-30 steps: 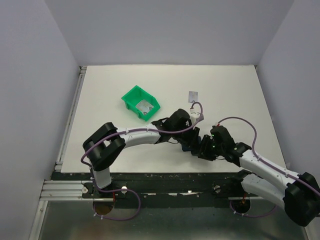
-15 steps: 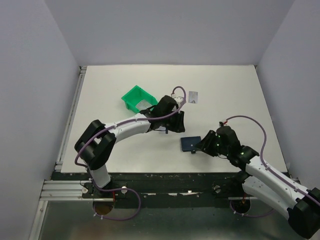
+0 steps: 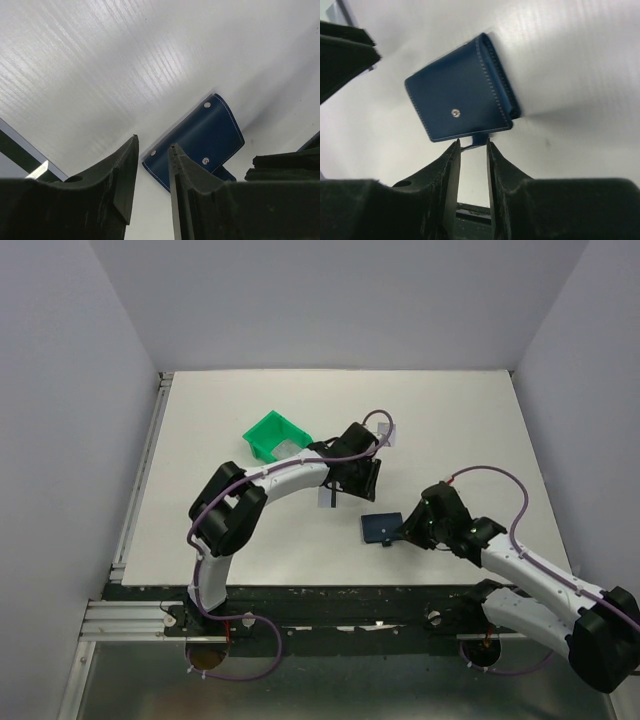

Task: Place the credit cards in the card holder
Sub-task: Open the card holder at the center of the board.

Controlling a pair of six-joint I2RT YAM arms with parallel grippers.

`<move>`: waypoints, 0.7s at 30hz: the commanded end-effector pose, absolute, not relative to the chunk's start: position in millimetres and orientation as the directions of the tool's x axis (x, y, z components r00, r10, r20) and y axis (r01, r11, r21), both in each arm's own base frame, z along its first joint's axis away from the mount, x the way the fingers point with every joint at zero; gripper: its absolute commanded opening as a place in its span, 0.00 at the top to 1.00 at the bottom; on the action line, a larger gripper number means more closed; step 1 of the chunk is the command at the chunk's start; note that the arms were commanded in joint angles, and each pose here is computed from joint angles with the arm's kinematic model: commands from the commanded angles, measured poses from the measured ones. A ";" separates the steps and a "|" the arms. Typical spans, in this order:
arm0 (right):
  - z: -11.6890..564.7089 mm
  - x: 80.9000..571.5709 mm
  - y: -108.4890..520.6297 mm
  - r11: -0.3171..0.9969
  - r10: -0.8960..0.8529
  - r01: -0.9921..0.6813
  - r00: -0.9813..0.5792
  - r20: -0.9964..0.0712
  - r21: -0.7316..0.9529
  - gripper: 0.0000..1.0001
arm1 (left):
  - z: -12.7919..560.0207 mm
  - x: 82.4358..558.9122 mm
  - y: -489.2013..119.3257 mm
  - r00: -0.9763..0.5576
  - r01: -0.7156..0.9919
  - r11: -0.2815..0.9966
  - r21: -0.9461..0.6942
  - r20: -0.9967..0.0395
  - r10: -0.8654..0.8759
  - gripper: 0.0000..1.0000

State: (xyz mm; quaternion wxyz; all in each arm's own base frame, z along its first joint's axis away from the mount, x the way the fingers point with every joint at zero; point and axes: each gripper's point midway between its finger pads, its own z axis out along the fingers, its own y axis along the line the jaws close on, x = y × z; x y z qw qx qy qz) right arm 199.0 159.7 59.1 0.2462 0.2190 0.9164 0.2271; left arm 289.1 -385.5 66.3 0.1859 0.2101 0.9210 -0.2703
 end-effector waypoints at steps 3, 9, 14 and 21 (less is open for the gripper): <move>50.2 193.1 124.5 0.798 0.590 0.443 -0.716 -0.374 0.409 0.65 | 56.7 283.5 -376.4 -0.861 0.470 0.797 -0.379 -0.394 0.320 0.60; 39.4 193.6 126.9 0.805 0.583 0.466 -0.736 -0.343 0.368 0.70 | 43.4 272.7 -372.2 -0.891 0.431 0.821 -0.376 -0.323 0.320 0.64; 32.5 197.4 134.1 0.815 0.567 0.462 -0.760 -0.317 0.350 0.77 | 31.0 263.9 -368.4 -0.907 0.411 0.843 -0.347 -0.247 0.341 0.64; 24.0 201.0 142.1 0.821 0.552 0.448 -0.779 -0.296 0.353 0.82 | 29.4 251.7 -369.6 -0.905 0.421 0.838 -0.348 -0.218 0.365 0.64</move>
